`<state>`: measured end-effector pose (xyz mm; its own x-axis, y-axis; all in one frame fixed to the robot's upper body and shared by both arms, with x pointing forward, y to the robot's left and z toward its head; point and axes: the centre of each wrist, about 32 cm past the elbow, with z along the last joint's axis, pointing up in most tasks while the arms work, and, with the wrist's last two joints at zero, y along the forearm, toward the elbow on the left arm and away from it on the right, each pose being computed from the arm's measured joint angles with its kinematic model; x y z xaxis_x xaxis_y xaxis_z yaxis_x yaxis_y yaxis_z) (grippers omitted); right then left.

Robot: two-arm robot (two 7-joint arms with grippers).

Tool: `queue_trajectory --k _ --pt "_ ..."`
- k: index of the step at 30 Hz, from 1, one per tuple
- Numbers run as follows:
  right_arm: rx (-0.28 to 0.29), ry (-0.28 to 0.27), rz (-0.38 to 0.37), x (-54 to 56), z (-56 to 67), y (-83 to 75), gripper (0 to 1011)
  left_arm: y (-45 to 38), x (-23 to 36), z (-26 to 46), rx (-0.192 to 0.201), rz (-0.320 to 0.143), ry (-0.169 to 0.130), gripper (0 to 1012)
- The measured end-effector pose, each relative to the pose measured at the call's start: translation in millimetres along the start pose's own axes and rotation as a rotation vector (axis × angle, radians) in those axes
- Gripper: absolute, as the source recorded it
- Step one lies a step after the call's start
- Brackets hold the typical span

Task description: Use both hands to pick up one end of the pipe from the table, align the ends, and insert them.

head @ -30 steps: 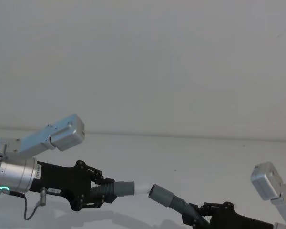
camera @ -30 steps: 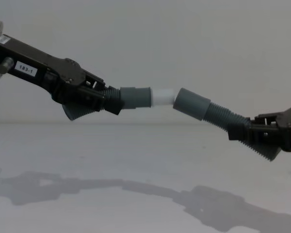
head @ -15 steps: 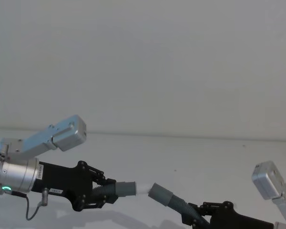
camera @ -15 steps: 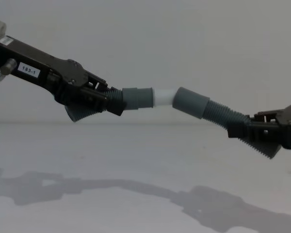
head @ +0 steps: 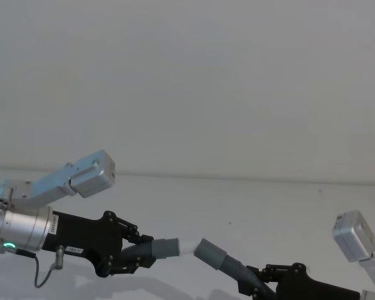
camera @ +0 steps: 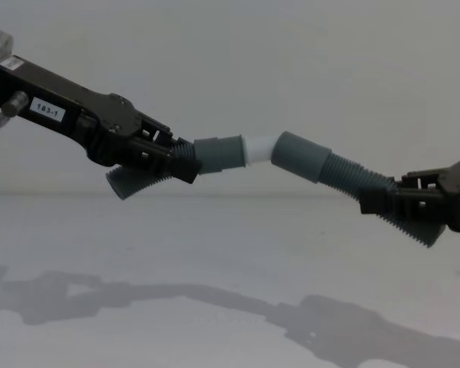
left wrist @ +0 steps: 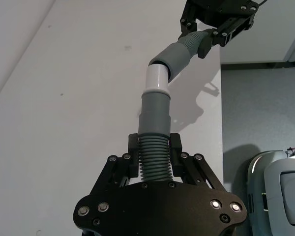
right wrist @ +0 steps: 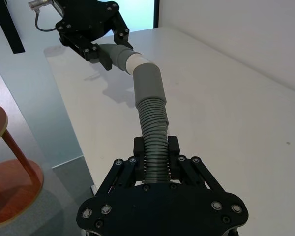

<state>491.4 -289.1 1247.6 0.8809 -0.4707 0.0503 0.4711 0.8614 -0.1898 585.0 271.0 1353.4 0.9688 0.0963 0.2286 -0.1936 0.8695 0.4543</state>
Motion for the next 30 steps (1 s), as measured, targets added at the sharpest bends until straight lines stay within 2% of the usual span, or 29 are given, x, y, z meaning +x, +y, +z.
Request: queue_trajectory --k 16,30 --pt "0.009 -0.035 0.025 3.9 0.3 -4.8 251 2.7 3.4 4.6 0.020 -0.020 -0.008 329" --pt "0.018 -0.076 0.048 7.5 -0.5 -10.6 251 6.0 8.0 11.3 0.052 -0.049 -0.013 329"
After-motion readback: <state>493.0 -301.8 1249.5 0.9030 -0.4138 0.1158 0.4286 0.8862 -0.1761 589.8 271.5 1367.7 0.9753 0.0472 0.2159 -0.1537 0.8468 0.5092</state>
